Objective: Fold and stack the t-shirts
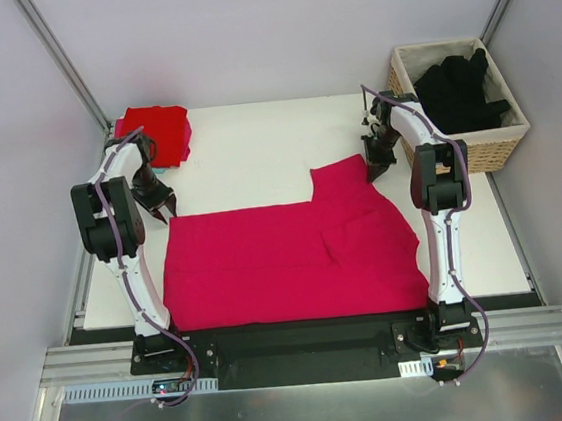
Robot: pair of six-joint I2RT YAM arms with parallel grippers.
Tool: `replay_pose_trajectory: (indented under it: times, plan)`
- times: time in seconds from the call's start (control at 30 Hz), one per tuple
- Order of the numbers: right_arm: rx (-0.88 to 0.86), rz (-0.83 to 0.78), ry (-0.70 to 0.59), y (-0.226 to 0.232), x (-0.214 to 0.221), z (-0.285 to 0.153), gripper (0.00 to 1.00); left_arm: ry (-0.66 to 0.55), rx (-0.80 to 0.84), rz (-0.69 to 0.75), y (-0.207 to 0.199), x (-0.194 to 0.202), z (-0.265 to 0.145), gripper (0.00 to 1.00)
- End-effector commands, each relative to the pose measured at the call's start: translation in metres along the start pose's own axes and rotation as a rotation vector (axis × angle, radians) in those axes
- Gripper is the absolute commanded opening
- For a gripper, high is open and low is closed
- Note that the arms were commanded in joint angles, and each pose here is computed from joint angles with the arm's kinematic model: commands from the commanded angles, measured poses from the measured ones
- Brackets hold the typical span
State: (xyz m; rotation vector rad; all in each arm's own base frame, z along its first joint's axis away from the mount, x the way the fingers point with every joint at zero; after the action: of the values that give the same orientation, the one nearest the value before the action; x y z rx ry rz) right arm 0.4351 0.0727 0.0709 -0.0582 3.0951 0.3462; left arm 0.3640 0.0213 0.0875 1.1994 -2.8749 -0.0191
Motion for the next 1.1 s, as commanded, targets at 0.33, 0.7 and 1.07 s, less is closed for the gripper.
replay_pose_trajectory:
  times: [0.33, 0.7, 1.07]
  plan:
    - [0.025, -0.016, -0.018, -0.002, 0.007, -0.027, 0.02, 0.036, -0.024, -0.011, -0.001, -0.001, 0.018, 0.33]
    - [0.019, -0.014, -0.005, -0.003, 0.007, -0.022, 0.01, 0.049, -0.034, -0.013, 0.001, 0.001, 0.025, 0.32]
    - [0.017, -0.017, -0.013, -0.001, 0.008, -0.025, 0.01, 0.06, 0.031, -0.003, -0.005, 0.006, 0.034, 0.08]
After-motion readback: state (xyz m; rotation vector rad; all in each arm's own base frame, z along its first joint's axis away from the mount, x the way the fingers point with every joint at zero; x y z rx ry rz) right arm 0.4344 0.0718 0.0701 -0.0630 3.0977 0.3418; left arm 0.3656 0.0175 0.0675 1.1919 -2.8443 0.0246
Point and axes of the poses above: each gripper's point midway between its finger pads, its own z axis out along the fingers, its own y axis along the line the jaws close on, x = y × z, the point moved 5 cm from there along -z, back along the fingers, and after that the axes turned 1 degree about -z, right-handed, at the moved point
